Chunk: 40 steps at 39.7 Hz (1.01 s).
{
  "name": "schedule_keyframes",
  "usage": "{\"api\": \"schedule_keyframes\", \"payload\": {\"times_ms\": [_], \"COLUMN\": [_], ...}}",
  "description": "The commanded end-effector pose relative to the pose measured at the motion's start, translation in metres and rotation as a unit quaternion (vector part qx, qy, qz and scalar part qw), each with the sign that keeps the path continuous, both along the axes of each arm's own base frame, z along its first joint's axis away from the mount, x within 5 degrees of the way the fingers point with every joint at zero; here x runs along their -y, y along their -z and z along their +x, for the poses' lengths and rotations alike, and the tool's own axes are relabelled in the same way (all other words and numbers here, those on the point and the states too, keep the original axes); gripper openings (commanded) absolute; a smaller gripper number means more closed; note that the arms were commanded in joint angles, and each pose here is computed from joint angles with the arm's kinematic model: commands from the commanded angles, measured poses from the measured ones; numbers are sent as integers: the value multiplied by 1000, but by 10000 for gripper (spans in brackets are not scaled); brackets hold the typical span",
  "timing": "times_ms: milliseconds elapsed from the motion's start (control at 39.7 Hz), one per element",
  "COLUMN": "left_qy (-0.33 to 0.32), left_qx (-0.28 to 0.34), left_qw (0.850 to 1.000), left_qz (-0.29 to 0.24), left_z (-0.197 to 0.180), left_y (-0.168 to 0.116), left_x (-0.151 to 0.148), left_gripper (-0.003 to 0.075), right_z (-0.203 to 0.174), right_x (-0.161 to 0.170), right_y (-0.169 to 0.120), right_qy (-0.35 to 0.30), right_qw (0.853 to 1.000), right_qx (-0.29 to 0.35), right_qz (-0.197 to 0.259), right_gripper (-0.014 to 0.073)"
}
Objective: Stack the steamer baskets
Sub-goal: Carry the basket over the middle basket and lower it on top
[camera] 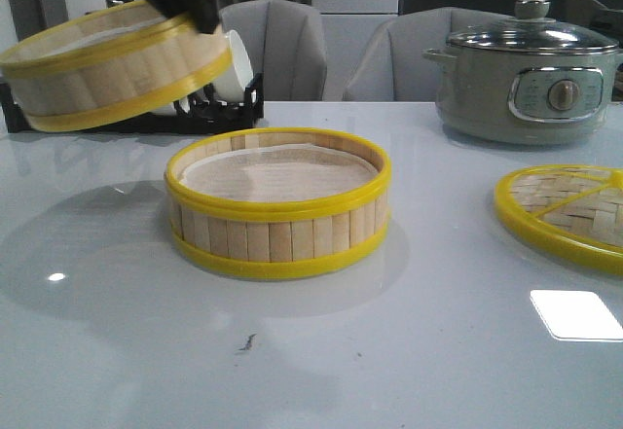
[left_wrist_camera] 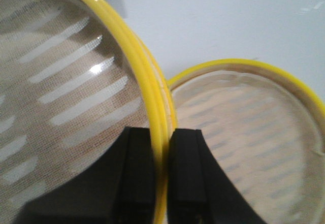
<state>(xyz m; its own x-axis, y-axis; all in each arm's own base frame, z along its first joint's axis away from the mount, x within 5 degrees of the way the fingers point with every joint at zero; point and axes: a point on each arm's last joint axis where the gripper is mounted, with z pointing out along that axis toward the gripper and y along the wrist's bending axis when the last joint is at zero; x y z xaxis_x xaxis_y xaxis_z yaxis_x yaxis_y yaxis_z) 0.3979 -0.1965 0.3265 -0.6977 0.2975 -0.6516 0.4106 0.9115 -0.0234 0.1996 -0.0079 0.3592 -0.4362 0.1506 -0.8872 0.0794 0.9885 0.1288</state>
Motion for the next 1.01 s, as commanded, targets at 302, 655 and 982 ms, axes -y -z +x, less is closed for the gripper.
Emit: {"api": "schedule_keyframes", "payload": {"times_ms": [302,655,982], "left_qy": [123,155,161], "left_qx": [56,25,2], "left_qw": [990,987,987], "left_qz": [-31,-23,-7], "left_z": [-53,-65,-70], "left_y": [-19,8,14], "left_x": [97,128,130], "left_gripper": [85,85,85], "right_z": [1,1,1], "right_x": [1,1,1], "right_y": [-21,-21,-21], "right_qy": [3,3,3], "right_qw": [998,998,998], "right_qx": [63,62,60], "right_qz": [-10,-9,-9], "right_gripper": [452,452,452]}}
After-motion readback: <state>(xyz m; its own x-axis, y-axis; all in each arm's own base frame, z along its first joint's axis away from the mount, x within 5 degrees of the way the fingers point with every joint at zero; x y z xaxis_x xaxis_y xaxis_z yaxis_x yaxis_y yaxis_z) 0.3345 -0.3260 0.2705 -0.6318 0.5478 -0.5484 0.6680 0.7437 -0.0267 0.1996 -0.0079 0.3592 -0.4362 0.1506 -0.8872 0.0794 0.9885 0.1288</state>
